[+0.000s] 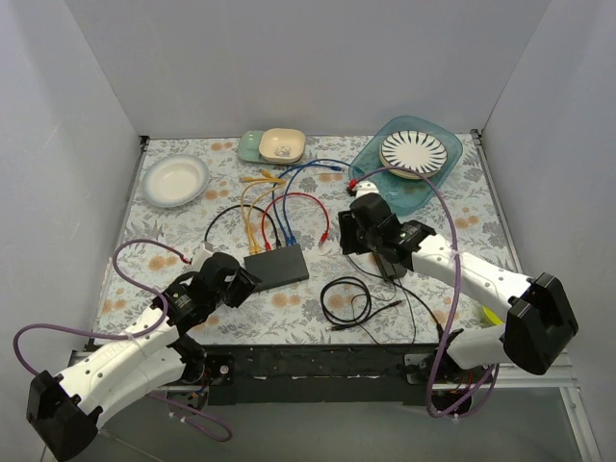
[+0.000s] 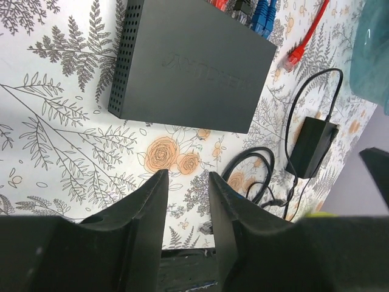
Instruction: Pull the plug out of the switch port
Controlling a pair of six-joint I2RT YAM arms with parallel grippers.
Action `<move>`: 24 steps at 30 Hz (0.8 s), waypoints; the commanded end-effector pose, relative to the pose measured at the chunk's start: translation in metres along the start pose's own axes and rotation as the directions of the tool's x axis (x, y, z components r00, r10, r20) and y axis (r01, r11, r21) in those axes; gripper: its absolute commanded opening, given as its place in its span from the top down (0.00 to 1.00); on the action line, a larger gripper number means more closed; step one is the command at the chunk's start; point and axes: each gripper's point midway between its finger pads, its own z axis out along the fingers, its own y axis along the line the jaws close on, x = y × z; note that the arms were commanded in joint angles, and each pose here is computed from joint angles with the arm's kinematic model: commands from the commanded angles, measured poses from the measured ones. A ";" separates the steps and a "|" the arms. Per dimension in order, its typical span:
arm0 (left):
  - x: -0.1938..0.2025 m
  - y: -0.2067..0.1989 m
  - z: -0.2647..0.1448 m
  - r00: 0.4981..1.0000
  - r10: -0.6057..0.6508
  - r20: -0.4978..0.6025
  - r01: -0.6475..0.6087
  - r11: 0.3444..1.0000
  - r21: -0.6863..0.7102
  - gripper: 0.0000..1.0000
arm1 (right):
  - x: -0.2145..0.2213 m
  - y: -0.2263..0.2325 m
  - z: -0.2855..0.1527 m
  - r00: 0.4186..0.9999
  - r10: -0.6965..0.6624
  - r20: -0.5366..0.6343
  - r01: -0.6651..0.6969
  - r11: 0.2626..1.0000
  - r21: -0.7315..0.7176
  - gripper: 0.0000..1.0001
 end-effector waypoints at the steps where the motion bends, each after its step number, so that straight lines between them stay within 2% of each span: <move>1: -0.009 0.002 -0.009 0.998 -0.050 0.040 0.051 0.998 -0.024 0.67 | 0.039 0.046 -0.004 0.997 -0.030 -0.069 0.021 0.993 -0.120 0.48; 3: -0.008 0.005 -0.008 0.998 -0.059 0.033 0.060 0.998 -0.027 0.68 | 0.069 0.060 0.003 0.989 -0.057 -0.134 0.036 0.987 -0.157 0.57; 4: -0.006 0.008 -0.007 0.998 -0.061 0.031 0.063 0.997 -0.036 0.68 | 0.090 0.061 0.006 0.981 -0.065 -0.183 0.034 0.985 -0.168 0.70; 7: -0.004 0.011 -0.007 0.997 -0.072 0.024 0.073 0.996 -0.044 0.69 | 0.118 0.070 0.012 0.969 -0.070 -0.238 0.020 0.978 -0.207 0.83; 10: -0.001 0.014 -0.006 0.996 -0.086 0.013 0.086 0.995 -0.048 0.69 | 0.141 0.064 0.017 0.955 -0.073 -0.287 0.012 0.978 -0.209 0.87; 14: 0.002 0.016 -0.004 0.996 -0.091 0.001 0.091 0.994 -0.054 0.70 | 0.162 0.046 0.025 0.934 -0.056 -0.352 0.013 0.992 -0.124 0.93; 16: 0.002 0.016 -0.004 0.996 -0.093 0.000 0.093 0.994 -0.059 0.70 | 0.166 0.027 0.029 0.924 -0.001 -0.382 -0.025 0.998 -0.061 0.99; 19: 0.001 0.014 -0.004 0.995 -0.096 0.004 0.096 0.994 -0.059 0.70 | 0.165 -0.015 0.040 0.906 0.134 -0.401 -0.111 0.991 0.081 0.99; 20: 0.001 0.014 -0.004 0.995 -0.097 0.005 0.097 0.994 -0.059 0.70 | 0.165 -0.037 0.044 0.890 0.206 -0.408 -0.154 0.976 0.156 0.99; 24: -0.003 0.015 -0.006 0.993 -0.111 0.026 0.113 0.991 -0.065 0.70 | 0.157 -0.088 0.053 0.841 0.357 -0.407 -0.225 0.914 0.336 0.99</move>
